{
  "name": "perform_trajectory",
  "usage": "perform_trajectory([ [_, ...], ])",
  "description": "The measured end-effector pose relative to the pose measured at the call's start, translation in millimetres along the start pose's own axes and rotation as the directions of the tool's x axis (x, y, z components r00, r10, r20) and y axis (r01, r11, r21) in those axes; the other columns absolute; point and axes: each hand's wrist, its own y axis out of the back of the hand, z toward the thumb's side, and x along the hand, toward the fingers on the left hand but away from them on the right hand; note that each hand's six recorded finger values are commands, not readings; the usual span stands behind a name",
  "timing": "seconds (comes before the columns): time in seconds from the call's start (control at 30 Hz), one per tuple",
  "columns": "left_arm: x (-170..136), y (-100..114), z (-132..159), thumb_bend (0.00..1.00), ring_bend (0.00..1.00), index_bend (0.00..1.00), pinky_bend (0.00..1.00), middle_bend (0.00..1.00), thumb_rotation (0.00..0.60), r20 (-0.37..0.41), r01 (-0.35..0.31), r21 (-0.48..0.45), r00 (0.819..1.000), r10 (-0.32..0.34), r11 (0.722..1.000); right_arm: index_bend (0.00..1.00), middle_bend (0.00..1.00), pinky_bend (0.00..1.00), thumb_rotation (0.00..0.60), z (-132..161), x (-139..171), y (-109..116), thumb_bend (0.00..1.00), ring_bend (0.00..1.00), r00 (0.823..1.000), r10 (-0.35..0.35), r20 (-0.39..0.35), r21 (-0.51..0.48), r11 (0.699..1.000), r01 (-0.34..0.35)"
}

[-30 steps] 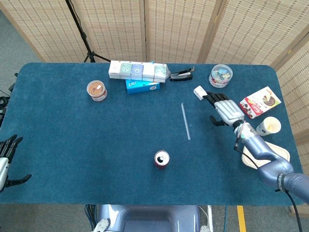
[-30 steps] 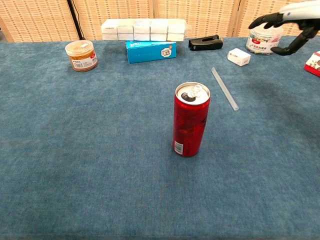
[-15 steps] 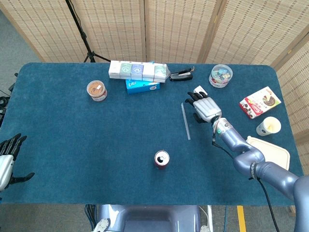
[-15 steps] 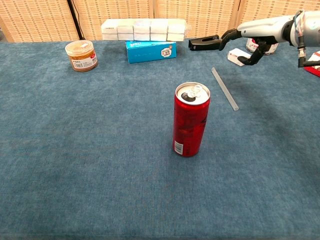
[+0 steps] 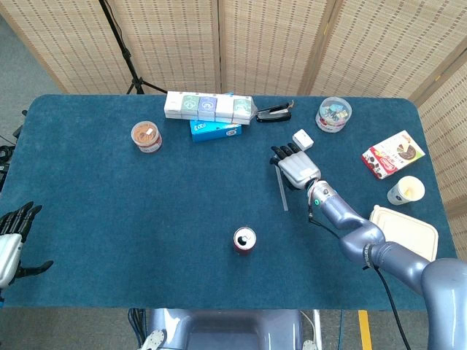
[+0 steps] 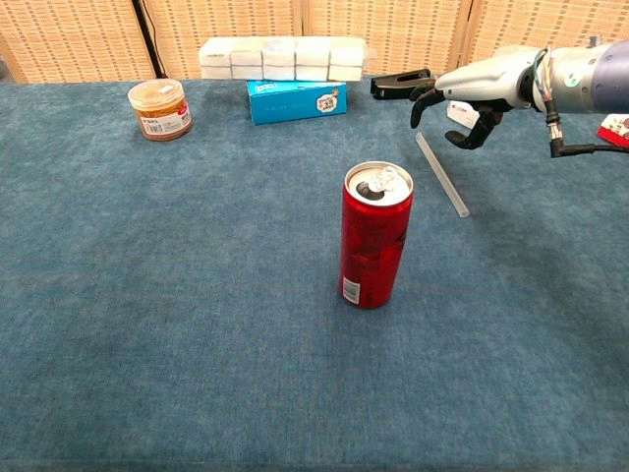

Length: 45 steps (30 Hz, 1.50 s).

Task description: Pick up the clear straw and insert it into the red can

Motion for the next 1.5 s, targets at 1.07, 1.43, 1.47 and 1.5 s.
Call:
perform_trajectory([
  [1.07, 1, -1, 1, 0.08, 0.0, 0.0, 0.0, 0.0, 0.6, 0.002, 0.007, 0.001, 1.0, -0.007, 1.0, 0.25, 0.0, 0.0, 0.6, 2, -13, -27, 0.69, 0.0, 0.998, 0.039, 0.04, 0.2, 0.979, -0.046],
  [1.43, -1, -3, 4, 0.08, 0.0, 0.0, 0.0, 0.0, 0.6, 0.015, 0.011, 0.008, 1.0, -0.011, 1.0, 0.31, 0.0, 0.0, 0.6, -35, 0, -33, 0.76, 0.0, 0.992, 0.046, 0.117, 0.308, 0.948, -0.08],
  [1.47, -1, -4, 5, 0.08, 0.0, 0.0, 0.0, 0.0, 0.6, 0.017, 0.011, 0.009, 1.0, -0.011, 1.0, 0.31, 0.0, 0.0, 0.6, -38, 2, -33, 0.77, 0.0, 0.992, 0.047, 0.121, 0.317, 0.945, -0.083],
  [1.5, -2, -4, 5, 0.08, 0.0, 0.0, 0.0, 0.0, 0.6, 0.018, 0.012, 0.009, 1.0, -0.012, 1.0, 0.32, 0.0, 0.0, 0.6, -41, 4, -33, 0.78, 0.0, 0.991, 0.047, 0.125, 0.326, 0.941, -0.085],
])
